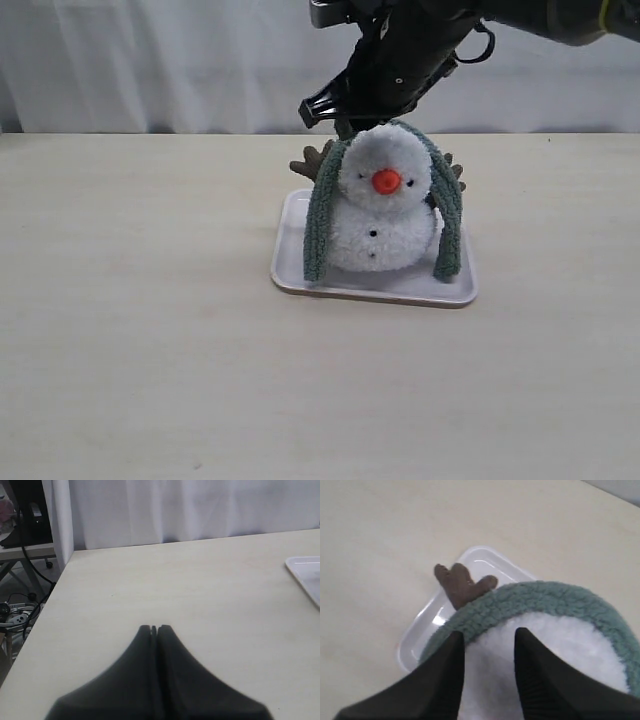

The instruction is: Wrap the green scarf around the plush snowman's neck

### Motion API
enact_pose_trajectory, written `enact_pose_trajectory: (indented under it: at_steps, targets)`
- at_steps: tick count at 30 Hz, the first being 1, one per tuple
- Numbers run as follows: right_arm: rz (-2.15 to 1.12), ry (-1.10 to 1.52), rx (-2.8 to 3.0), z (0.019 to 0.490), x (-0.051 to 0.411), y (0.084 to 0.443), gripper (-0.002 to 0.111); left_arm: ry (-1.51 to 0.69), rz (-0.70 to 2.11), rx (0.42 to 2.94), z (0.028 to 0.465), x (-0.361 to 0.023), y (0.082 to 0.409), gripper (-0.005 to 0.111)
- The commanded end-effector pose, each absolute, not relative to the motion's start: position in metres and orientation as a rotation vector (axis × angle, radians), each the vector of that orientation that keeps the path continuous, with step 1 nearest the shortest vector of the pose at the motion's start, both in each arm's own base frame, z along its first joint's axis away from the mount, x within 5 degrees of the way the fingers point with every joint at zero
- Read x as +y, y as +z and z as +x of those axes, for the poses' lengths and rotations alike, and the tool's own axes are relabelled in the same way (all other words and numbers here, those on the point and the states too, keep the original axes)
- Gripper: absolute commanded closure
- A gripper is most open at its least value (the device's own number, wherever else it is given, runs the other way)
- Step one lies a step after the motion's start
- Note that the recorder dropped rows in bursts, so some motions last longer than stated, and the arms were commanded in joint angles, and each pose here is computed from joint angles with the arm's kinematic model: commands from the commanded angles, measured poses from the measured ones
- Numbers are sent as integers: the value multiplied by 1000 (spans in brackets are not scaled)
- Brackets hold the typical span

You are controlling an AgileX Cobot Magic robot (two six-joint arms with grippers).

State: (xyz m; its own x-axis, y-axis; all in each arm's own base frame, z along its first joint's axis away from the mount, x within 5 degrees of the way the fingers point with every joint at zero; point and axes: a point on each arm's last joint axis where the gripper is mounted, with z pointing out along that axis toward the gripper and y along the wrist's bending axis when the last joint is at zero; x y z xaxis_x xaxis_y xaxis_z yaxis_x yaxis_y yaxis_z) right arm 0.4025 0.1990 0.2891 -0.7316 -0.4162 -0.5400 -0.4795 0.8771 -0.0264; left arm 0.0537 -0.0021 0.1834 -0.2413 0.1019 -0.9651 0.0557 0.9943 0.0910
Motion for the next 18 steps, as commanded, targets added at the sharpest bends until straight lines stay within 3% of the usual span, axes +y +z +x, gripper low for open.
enact_pose_trajectory:
  at_steps: [1,7,9,12,18]
  targets:
    - [-740,259,2495,397,210,286,73,36,113,1804,54,-2,184,107]
    - [-696,-78,2480,401,231,257,74,36,113,1804,54,-2,184,107]
    - [-695,-151,2477,405,230,248,84,36,113,1804,54,-2,184,107]
    - [-716,-152,2478,409,233,237,102,36,113,1804,54,-2,184,107]
    - [-803,-123,2538,407,240,216,104,36,113,1804,54,-2,184,107]
